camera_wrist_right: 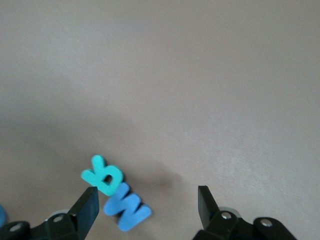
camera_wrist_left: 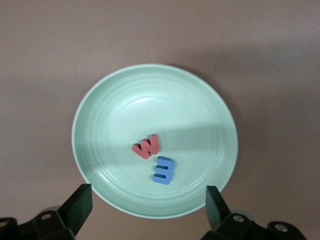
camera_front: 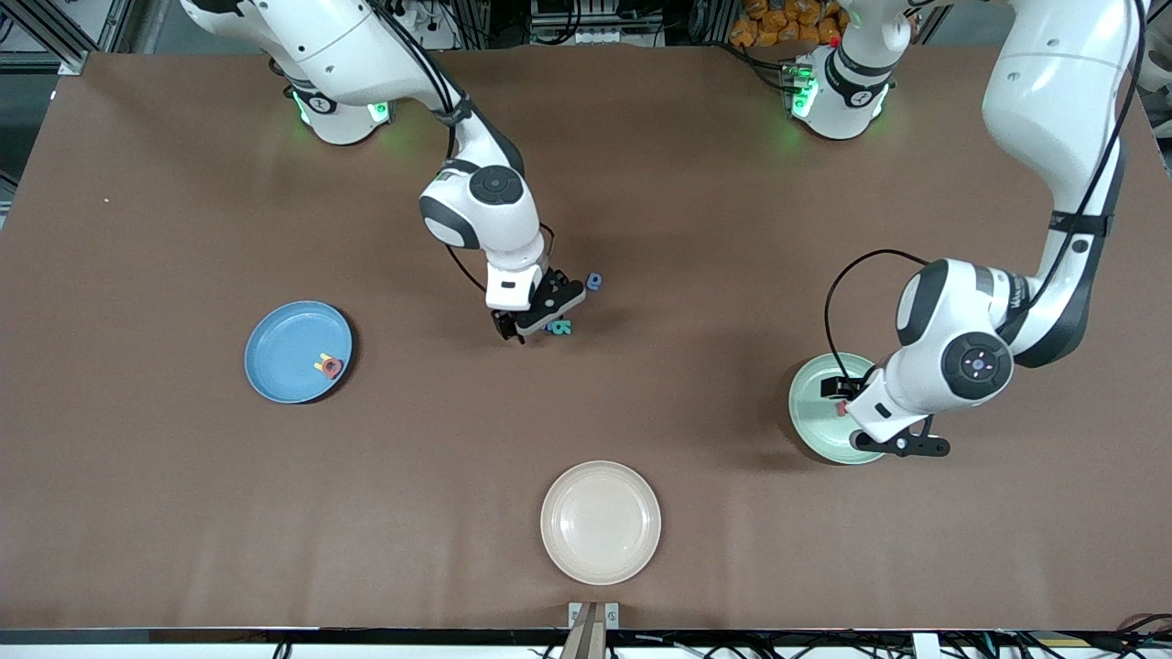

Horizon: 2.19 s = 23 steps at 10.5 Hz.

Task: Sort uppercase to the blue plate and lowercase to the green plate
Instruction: 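Lower the right gripper onto the blue M beside the teal k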

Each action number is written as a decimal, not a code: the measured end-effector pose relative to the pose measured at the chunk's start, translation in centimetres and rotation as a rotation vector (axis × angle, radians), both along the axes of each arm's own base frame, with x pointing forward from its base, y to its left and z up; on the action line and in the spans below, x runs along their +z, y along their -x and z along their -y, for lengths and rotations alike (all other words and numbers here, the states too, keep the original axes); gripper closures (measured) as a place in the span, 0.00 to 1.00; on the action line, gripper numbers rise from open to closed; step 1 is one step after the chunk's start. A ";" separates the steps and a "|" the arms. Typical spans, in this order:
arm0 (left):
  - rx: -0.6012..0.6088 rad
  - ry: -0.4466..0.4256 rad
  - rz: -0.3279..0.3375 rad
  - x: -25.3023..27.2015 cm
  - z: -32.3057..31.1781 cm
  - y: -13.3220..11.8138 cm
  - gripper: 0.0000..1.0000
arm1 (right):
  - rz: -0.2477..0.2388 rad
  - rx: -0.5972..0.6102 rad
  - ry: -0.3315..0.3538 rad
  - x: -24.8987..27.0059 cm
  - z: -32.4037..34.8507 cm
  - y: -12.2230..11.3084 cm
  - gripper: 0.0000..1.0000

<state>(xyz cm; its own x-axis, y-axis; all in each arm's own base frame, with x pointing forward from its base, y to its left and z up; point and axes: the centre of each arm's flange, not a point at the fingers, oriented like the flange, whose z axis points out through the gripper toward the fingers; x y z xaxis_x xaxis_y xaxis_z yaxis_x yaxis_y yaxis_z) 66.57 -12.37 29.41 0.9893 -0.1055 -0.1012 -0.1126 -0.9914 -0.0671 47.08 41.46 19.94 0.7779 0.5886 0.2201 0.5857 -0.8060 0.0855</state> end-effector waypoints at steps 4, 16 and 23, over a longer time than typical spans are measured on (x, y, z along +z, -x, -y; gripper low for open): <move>0.002 -0.022 0.009 5.6 0.3 -0.1 0.00 | -0.041 -0.038 0.000 -1.5 0.7 0.2 0.12; 0.017 -0.042 0.014 9.0 -0.6 0.4 0.00 | -0.095 -0.075 -0.023 -2.4 0.0 1.6 0.22; 0.019 -0.043 0.010 9.0 -0.7 0.4 0.00 | -0.111 -0.110 -0.040 -2.4 0.0 1.4 0.31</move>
